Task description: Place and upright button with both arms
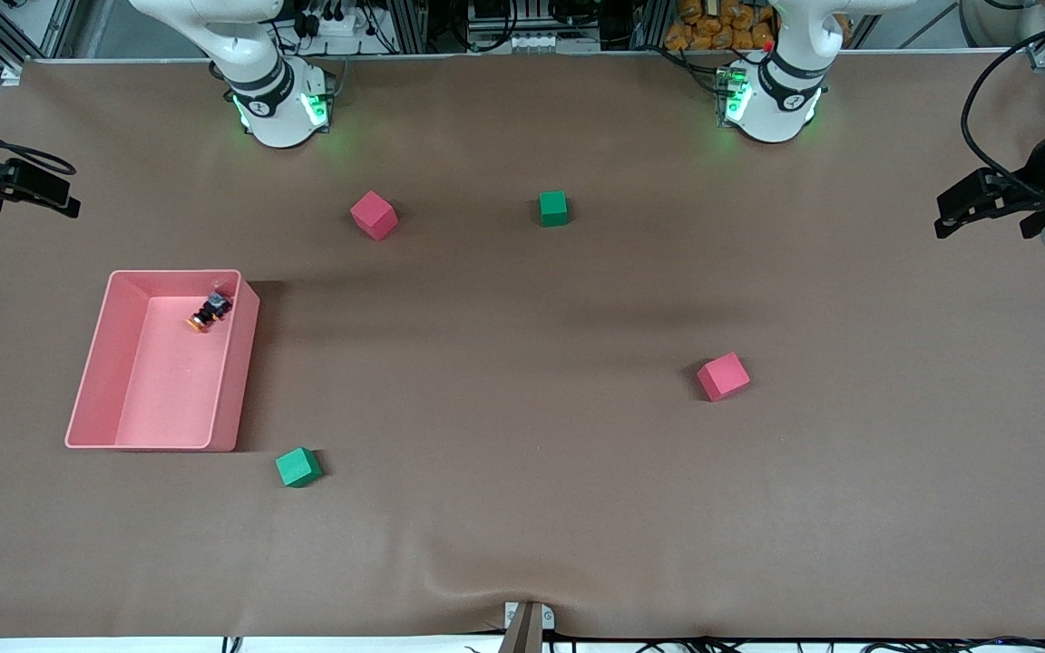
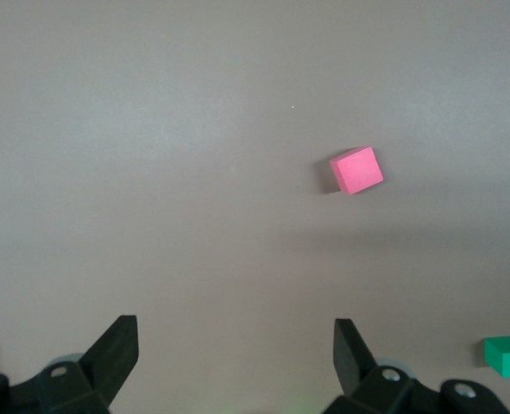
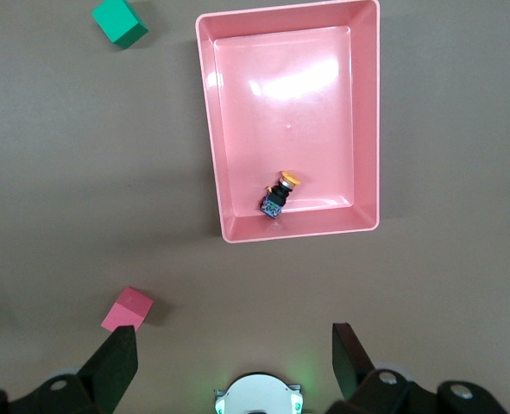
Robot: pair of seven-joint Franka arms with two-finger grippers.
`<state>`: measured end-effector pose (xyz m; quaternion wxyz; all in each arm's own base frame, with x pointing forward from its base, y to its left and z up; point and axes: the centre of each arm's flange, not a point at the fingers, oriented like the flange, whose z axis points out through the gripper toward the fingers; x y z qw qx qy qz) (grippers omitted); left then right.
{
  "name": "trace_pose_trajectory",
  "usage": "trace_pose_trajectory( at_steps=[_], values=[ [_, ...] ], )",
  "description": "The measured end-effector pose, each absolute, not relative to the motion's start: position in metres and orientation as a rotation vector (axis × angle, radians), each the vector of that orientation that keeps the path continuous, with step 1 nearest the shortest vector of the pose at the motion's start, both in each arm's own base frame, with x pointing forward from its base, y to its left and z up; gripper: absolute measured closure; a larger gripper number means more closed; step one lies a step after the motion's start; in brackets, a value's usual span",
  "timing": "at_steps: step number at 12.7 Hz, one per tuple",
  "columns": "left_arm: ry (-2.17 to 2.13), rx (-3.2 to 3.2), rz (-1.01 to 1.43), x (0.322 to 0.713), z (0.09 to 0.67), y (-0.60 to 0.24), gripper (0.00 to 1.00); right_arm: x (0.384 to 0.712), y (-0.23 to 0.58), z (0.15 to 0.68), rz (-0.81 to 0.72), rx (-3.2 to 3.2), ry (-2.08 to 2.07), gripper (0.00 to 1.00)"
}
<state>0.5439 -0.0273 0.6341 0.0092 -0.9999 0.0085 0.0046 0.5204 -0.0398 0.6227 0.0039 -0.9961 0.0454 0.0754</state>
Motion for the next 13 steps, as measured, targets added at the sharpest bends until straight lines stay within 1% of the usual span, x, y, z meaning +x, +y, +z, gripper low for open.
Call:
trace_pose_trajectory(
  at_steps=[9, 11, 13],
  values=[
    [0.022, -3.143, 0.016, 0.544, 0.634, -0.027, 0.00, 0.522, -0.046, 0.610, 0.274, -3.116, 0.157, 0.00],
    [0.022, -3.144, 0.017, 0.544, 0.634, -0.027, 0.00, 0.527, -0.049, 0.590, 0.301, -3.112, 0.164, 0.00],
    [0.021, -3.144, 0.017, 0.544, 0.634, -0.027, 0.00, 0.533, -0.059, 0.559, 0.314, -3.108, 0.192, 0.00]
  ],
)
